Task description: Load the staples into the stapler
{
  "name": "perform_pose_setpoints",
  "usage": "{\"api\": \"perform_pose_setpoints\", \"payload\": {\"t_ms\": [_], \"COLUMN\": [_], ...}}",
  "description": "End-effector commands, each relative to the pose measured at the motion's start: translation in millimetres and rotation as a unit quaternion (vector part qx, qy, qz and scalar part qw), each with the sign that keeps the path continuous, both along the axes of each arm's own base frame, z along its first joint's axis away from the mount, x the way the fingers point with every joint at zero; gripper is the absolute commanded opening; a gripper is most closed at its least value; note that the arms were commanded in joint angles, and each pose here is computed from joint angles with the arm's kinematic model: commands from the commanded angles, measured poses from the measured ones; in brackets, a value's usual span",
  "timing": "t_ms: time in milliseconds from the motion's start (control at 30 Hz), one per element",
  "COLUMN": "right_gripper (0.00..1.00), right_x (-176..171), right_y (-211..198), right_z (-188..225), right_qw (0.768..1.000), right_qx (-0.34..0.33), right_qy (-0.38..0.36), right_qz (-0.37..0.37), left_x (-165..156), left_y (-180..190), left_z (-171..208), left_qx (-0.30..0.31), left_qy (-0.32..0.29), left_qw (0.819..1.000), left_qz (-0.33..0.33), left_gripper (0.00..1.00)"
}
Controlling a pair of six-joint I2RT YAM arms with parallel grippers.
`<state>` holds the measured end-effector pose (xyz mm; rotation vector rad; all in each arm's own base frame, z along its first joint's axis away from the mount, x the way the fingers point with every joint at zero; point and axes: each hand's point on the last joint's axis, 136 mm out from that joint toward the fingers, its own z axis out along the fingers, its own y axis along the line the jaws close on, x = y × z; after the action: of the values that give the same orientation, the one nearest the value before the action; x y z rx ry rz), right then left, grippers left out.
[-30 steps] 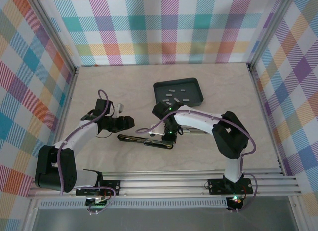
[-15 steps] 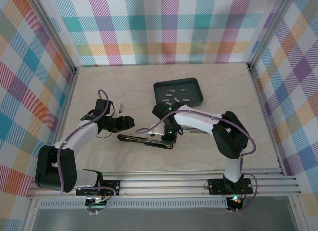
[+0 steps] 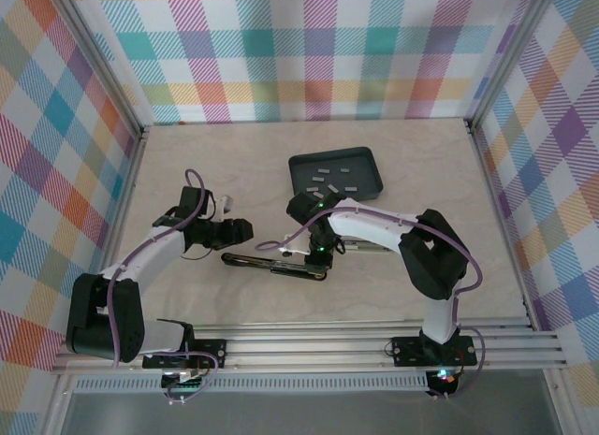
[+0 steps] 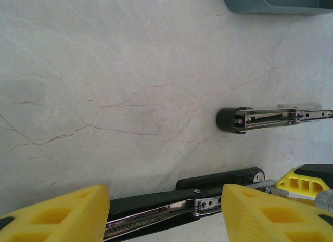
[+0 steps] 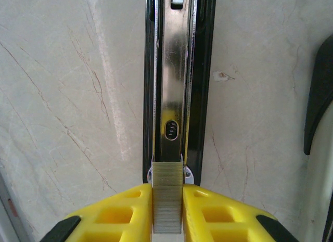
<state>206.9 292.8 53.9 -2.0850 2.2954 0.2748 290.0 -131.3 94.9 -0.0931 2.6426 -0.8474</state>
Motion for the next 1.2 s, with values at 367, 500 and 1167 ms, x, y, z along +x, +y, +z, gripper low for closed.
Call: {"api": "perform_pose_setpoints", "payload": {"t_ms": [367,500,1167], "right_gripper": [0.22,0.23,0.3], "right_x": [-3,2,31], "right_y": [4,11,-2], "right_z": [3,18,79], "right_qw": [1.0,0.999,0.948], "right_qx": [0.005,0.036,0.222], "right_qy": [0.009,-0.008,-0.023], "right_qz": [-0.001,-0.014,-0.228], "left_x": [6,4,-4], "left_y": [4,5,10], "left_z": [4,5,64], "left_qx": [-0.001,0.0,-0.004], "left_qy": [-0.009,-0.008,-0.053], "left_qw": [1.0,1.0,0.998], "left_qz": [0.006,0.008,0.033], "left_gripper": [0.6,0.6,0.6]}}
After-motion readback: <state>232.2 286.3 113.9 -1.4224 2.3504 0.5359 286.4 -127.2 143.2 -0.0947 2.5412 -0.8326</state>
